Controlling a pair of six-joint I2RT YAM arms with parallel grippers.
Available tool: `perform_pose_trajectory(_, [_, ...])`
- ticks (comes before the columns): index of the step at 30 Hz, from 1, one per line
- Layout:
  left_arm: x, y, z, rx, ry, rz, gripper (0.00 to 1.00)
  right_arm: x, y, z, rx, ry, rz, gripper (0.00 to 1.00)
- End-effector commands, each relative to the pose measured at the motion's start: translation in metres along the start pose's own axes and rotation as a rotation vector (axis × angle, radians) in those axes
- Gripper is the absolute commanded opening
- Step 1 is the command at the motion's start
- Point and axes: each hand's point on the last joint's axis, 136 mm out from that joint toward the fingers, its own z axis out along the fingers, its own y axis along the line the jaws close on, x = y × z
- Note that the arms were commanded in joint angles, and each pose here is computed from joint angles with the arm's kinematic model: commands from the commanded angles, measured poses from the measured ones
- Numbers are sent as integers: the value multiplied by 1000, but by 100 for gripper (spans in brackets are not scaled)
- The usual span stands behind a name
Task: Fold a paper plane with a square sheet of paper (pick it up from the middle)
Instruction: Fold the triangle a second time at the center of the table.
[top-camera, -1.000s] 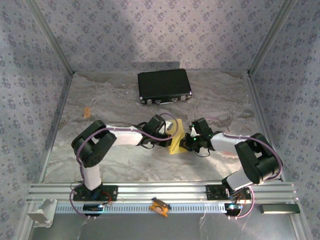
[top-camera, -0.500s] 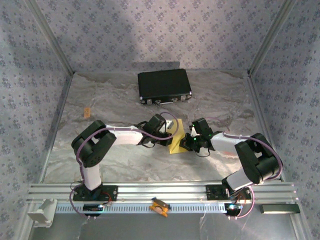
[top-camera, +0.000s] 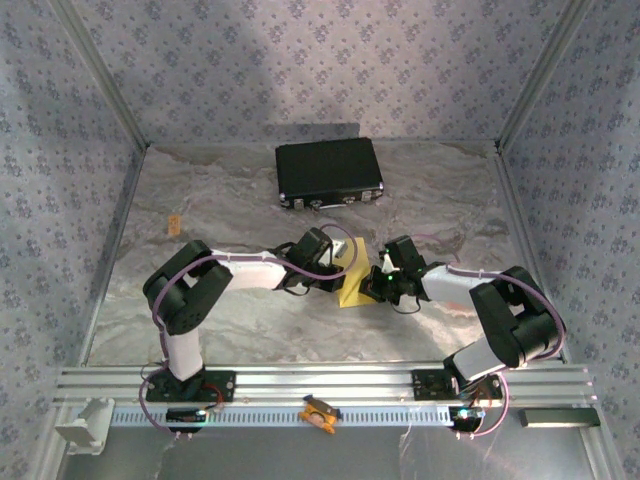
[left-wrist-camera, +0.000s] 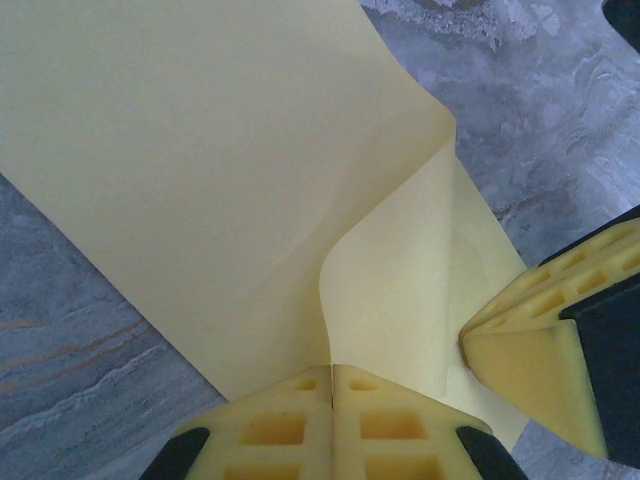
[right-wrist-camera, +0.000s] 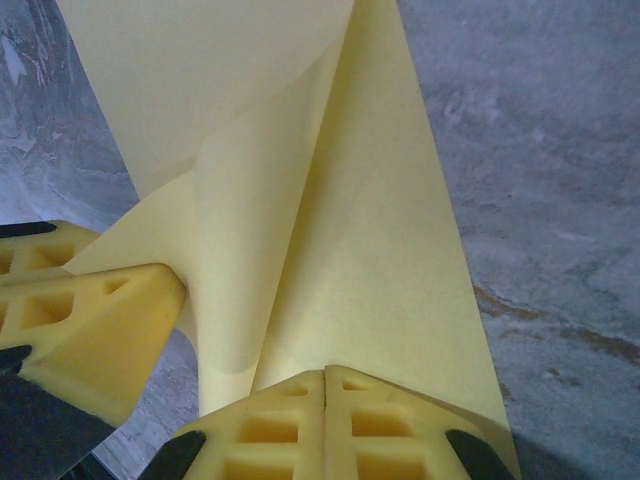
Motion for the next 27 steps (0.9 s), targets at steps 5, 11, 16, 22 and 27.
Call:
perform_pose_trajectory(5, [-6,5,6,-20,2,9,5,5,-17,0,68,17,17,2])
perform_pose_trajectory(11, [-5,5,5,-23,-2,6,5,5,-17,0,67,18,18,2])
perform_pose_trajectory(16, [-8,3,1,-17,-16,9,5,5,-18,-1,68,16,20,2])
perform_pose_trajectory(22, [-8,2,-3,-14,-24,20,5,5,-17,-1,67,15,18,2])
perform_pose_trajectory(27, [-8,2,-5,-14,-37,14,5,5,-18,-1,66,16,19,2])
